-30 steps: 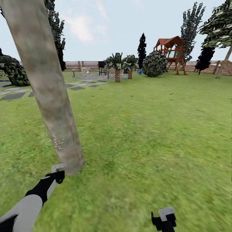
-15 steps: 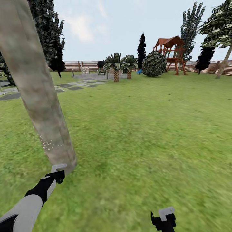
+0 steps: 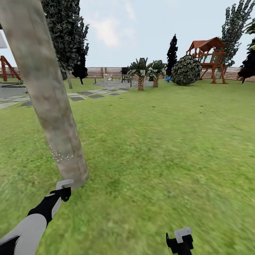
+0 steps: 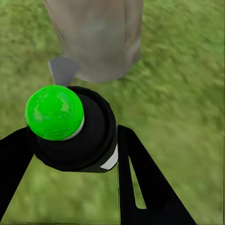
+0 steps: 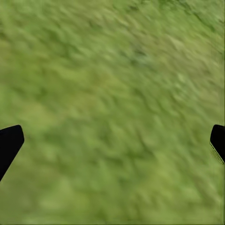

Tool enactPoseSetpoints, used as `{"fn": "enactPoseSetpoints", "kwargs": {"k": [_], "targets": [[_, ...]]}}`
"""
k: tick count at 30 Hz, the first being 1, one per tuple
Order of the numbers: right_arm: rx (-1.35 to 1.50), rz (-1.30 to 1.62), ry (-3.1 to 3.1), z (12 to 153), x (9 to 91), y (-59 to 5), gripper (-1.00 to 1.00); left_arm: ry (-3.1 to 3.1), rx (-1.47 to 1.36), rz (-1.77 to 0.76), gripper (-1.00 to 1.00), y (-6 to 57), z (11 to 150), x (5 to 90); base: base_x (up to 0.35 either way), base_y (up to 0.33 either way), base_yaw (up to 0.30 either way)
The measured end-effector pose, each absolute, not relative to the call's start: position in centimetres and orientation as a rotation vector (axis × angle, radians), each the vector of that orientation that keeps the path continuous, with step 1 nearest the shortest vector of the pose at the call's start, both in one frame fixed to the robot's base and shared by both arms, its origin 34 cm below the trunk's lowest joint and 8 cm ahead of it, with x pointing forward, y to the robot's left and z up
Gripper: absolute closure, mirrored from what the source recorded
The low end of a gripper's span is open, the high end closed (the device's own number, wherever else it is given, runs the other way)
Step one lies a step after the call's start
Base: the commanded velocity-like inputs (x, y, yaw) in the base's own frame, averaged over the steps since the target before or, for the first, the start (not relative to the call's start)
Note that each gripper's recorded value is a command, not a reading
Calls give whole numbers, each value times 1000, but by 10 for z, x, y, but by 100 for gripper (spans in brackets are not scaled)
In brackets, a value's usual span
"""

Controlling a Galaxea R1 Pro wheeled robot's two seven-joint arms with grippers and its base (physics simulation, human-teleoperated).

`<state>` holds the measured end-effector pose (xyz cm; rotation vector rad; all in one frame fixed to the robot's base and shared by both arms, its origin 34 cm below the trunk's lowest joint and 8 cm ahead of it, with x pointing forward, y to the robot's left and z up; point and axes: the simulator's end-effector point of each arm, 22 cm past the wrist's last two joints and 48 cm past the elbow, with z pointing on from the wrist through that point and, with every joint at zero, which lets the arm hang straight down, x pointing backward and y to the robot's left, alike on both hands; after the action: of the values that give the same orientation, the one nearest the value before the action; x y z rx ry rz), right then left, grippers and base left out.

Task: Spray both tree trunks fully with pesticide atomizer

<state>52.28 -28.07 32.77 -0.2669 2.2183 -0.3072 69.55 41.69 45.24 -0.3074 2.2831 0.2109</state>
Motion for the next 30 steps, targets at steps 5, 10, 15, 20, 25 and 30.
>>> {"fn": "enactPoseSetpoints", "kwargs": {"k": [5, 10, 15, 20, 25, 30], "targets": [[-267, -307, 2218, 328, 523, -281, -100, 2283, -308, 211, 100, 417, 452, 695, 91, -273, 12], [-267, -307, 2218, 328, 523, -281, -100, 2284, -308, 212, 100, 418, 452, 695, 105, -273, 1], [-267, -307, 2219, 328, 523, -281, -100, 2284, -308, 212, 100, 418, 452, 695, 113, -273, 0], [-267, -307, 2219, 328, 523, -281, -100, 2283, -308, 213, 100, 418, 453, 695, 115, -273, 11], [-267, -307, 2219, 328, 523, -281, -100, 2279, -313, 213, 100, 420, 454, 696, 117, -273, 195], [-266, -316, 2218, 328, 523, -286, -100, 2280, -325, 212, 100, 424, 455, 695, 127, -209, 272]]}}
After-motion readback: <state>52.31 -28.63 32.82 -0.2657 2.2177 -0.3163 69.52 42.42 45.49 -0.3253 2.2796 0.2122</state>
